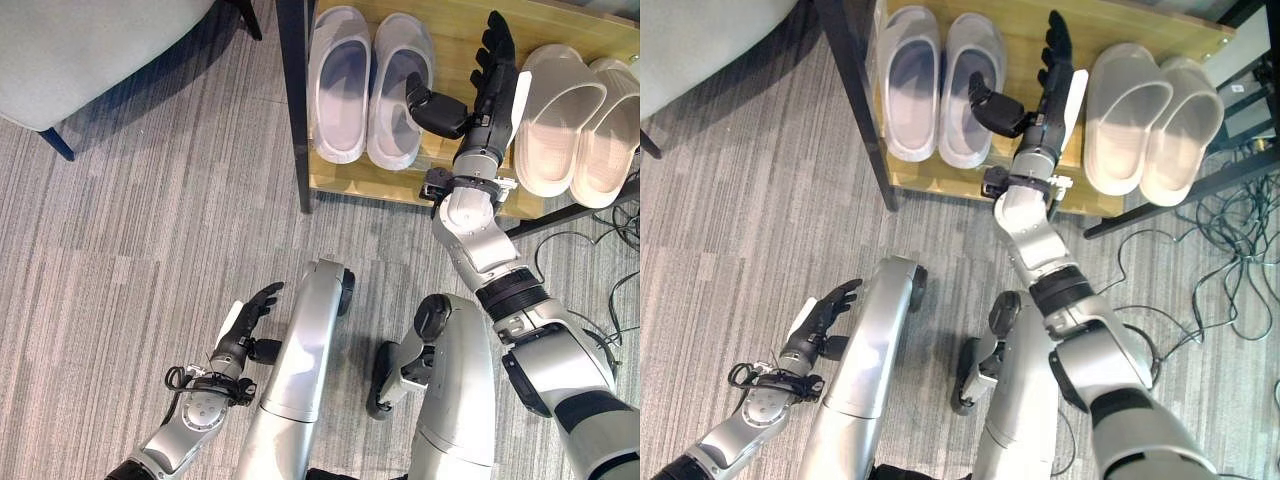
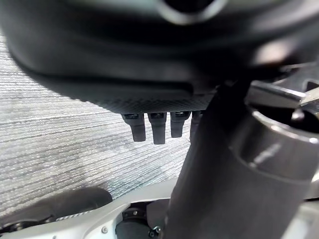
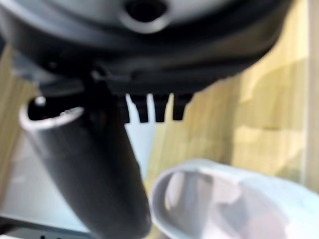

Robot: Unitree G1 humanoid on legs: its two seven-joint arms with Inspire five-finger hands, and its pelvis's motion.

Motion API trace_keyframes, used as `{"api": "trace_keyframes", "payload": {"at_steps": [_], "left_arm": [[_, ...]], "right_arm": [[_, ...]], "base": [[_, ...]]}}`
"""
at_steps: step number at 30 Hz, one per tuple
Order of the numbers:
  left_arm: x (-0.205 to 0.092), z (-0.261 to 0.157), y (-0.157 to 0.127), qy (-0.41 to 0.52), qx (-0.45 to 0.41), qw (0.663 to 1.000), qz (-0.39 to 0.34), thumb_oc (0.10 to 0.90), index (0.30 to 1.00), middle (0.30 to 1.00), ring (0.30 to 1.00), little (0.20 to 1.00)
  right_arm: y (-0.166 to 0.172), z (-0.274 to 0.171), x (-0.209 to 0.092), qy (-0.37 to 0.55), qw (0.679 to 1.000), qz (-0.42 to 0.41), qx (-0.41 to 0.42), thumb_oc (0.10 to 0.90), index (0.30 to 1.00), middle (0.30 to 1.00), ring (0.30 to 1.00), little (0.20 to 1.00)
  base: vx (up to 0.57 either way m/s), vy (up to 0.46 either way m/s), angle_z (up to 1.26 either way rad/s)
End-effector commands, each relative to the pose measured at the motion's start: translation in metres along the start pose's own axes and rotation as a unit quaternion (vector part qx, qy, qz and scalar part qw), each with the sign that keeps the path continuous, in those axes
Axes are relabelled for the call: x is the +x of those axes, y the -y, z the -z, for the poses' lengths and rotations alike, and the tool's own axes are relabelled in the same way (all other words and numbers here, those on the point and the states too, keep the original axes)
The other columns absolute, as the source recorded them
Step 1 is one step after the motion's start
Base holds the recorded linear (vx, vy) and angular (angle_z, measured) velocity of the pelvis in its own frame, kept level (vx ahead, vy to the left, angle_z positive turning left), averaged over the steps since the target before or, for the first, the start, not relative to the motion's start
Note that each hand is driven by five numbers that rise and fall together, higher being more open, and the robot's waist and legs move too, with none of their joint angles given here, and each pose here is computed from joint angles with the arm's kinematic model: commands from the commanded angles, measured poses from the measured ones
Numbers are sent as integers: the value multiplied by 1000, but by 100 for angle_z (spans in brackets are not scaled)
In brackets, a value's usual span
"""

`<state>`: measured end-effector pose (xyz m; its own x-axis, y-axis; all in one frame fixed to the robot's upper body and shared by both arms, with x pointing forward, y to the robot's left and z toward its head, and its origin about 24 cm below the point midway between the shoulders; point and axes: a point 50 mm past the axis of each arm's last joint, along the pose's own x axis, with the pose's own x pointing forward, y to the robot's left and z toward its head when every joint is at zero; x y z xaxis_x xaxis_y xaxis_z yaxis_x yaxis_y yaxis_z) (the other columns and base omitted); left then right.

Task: Arrange the slippers neatly on the shoe rack.

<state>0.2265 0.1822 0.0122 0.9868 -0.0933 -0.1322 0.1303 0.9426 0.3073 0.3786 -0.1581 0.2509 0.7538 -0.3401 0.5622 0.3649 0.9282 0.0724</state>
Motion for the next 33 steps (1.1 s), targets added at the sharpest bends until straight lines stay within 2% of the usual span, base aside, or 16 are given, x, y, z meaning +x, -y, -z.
{"api": "trace_keyframes", "payload": {"at_steps": [1, 12, 19, 28, 31, 33], "left_arm": [[11, -69, 25, 172, -72, 982, 21, 800, 900, 900, 900, 900], [3, -56, 10, 149, -67, 987, -6, 800, 900, 900, 900, 900], [-2, -44, -13, 135, -53, 988, -44, 800, 900, 900, 900, 900], [24, -53, -49, 162, -46, 979, -115, 800, 900, 900, 900, 900], [28, -49, -54, 153, -50, 979, -122, 800, 900, 900, 900, 900], [29, -34, -53, 122, -50, 984, -122, 800, 900, 900, 900, 900]], "right_arm": [[5, -66, 9, 160, 986, 3, 57, 800, 900, 900, 900, 900], [46, -64, -27, 199, 978, -46, 41, 800, 900, 900, 900, 900], [81, -60, -59, 211, 974, -68, 42, 800, 900, 900, 900, 900], [84, -98, -63, 308, 945, -100, 51, 800, 900, 900, 900, 900], [83, -97, -62, 311, 944, -111, 27, 800, 900, 900, 900, 900], [81, -82, -65, 282, 950, -131, 2, 800, 900, 900, 900, 900]], "base": [[0, 0, 0], [2, -3, 0], [16, -59, 0], [-110, -7, 0], [-66, 18, -12], [-49, 17, 11]]}}
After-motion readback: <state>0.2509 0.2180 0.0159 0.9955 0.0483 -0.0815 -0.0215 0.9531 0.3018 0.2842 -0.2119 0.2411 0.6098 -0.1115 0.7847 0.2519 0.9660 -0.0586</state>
